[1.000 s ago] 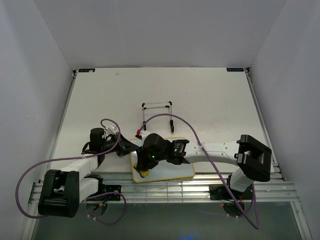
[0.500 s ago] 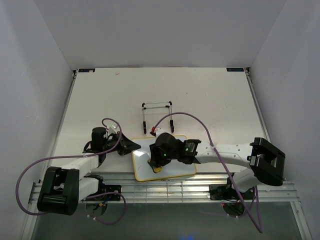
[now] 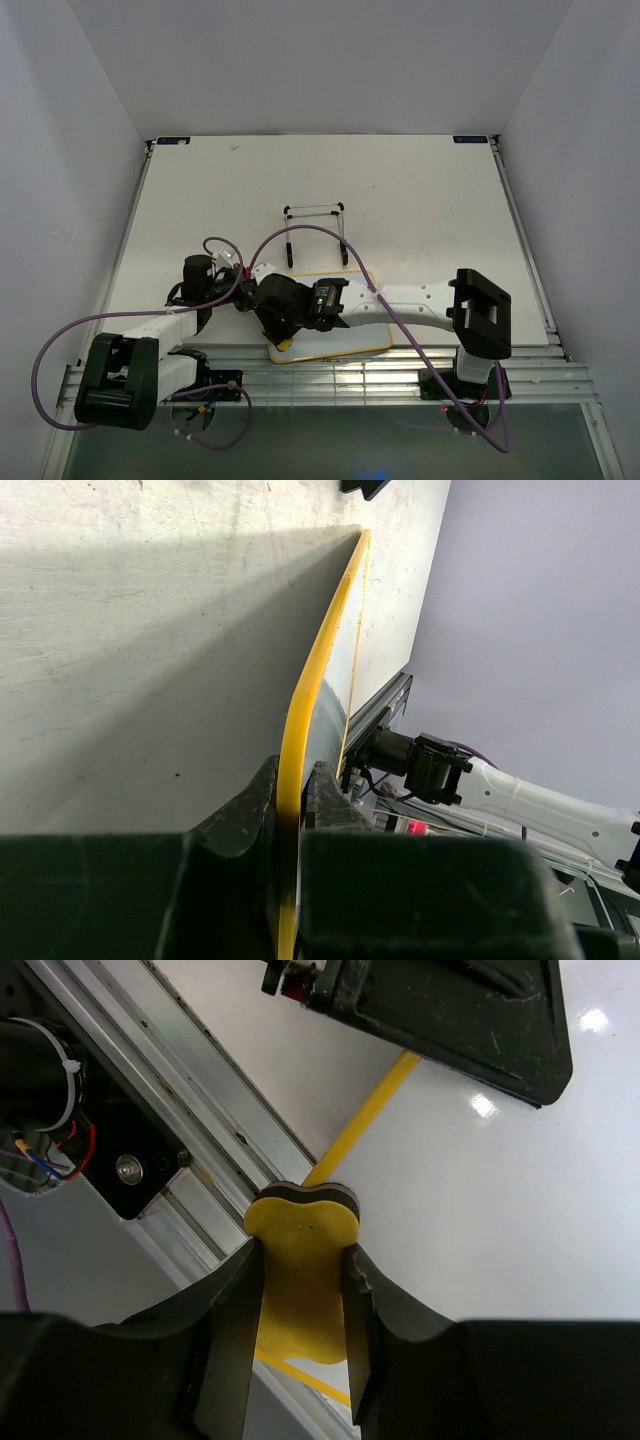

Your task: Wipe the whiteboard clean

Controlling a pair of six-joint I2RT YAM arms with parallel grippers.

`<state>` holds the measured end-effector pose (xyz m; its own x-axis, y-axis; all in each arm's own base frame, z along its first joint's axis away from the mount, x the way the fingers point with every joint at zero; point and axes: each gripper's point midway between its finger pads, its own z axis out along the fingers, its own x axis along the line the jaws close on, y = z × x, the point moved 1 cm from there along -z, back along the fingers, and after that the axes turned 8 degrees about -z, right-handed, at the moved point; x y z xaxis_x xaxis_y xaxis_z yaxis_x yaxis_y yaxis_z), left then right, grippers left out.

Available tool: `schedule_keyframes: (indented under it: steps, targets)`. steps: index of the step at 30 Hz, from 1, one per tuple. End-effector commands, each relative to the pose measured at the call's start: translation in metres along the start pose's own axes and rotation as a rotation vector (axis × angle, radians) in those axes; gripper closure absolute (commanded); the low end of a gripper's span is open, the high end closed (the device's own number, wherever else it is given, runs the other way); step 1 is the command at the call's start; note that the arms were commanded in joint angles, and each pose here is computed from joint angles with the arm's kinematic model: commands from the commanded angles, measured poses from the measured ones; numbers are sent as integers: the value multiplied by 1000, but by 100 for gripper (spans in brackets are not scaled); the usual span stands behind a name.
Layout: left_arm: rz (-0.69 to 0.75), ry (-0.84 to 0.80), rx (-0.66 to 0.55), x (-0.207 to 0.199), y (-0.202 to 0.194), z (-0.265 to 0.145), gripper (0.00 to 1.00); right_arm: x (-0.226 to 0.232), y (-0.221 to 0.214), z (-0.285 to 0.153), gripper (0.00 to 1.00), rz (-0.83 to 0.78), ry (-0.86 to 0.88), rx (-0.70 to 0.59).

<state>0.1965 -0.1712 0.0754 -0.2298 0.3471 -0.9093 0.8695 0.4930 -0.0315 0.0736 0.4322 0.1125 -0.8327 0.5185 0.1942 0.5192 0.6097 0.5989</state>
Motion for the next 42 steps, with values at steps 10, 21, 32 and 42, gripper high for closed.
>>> schedule_keyframes:
  steps: [10, 21, 32, 42]
  targets:
    - [-29, 116, -132, 19, 19, 3, 100, -46, -80, 9, 84, -20, -139, 221]
    - [-28, 113, -129, 19, 17, 2, 100, -86, -124, -24, 85, -2, -239, 262]
    - [-17, 109, -132, 15, 16, 0, 100, -150, -149, -26, 85, 229, -223, 241]
    - [-26, 134, -151, 21, 20, 1, 100, -198, -212, -59, 85, 592, -130, 150]
